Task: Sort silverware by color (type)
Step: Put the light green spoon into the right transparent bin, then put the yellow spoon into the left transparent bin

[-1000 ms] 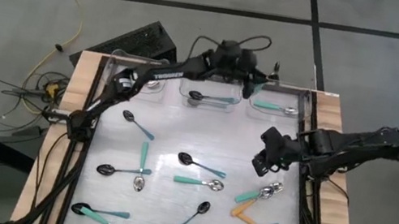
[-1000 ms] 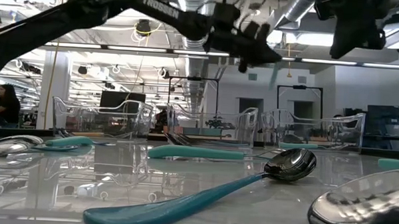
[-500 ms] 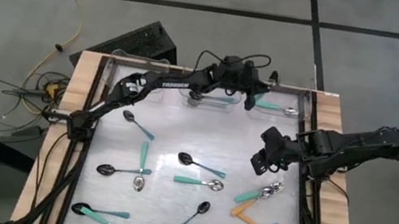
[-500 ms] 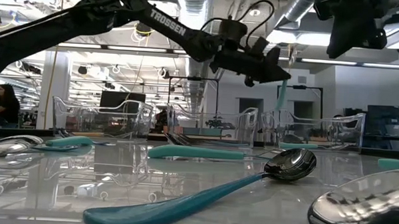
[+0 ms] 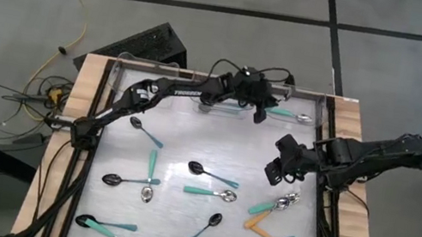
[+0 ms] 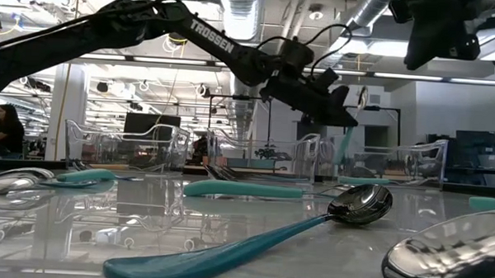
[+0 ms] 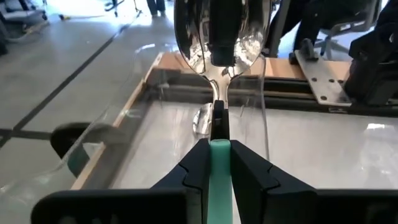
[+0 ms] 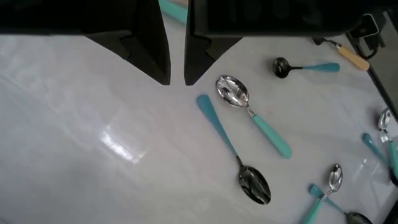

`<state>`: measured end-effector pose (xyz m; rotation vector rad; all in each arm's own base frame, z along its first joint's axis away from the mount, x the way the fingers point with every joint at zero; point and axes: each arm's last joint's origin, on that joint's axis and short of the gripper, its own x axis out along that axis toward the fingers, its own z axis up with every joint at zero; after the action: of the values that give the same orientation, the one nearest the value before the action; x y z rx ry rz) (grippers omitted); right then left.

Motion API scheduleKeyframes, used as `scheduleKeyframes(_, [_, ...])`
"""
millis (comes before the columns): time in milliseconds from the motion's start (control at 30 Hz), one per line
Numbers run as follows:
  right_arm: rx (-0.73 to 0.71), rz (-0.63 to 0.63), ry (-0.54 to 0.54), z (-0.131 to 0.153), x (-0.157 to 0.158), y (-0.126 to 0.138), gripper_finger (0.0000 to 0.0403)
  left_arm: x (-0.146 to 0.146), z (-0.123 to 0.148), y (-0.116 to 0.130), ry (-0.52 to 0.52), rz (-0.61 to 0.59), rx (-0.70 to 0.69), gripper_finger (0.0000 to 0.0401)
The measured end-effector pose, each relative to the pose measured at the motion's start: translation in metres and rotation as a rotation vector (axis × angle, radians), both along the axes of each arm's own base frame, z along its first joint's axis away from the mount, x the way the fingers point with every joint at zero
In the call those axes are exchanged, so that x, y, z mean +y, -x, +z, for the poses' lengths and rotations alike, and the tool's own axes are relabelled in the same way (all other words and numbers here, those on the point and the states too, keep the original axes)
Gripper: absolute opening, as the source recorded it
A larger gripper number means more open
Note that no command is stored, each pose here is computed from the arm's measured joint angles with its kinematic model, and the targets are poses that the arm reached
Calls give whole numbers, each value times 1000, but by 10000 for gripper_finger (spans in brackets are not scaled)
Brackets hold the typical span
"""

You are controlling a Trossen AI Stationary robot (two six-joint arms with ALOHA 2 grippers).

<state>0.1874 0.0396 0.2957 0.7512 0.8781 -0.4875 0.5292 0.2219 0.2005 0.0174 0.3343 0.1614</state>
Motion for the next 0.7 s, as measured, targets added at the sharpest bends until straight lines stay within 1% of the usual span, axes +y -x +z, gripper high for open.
scheduleKeyframes(100, [1,6,9,0,-1,0,71,-1,-1,0,-23,-25,11,49])
scheduleKeyframes(233, [2,15,15,0,-1,0,71,-5,-3,-1,-20,-48,42,96])
scheduleKeyframes(400, [4,31,25,0,-1,0,71,-6,15,-1,-15,-38,74,160])
scheduleKeyframes(533, [7,50,38,0,-1,0,71,-6,45,3,-3,-28,106,190])
scheduleKeyframes(600, [10,62,47,0,-1,0,71,-8,65,13,-23,-28,89,195])
scheduleKeyframes(700, [15,89,65,0,-1,0,71,-10,98,31,-35,-19,109,196])
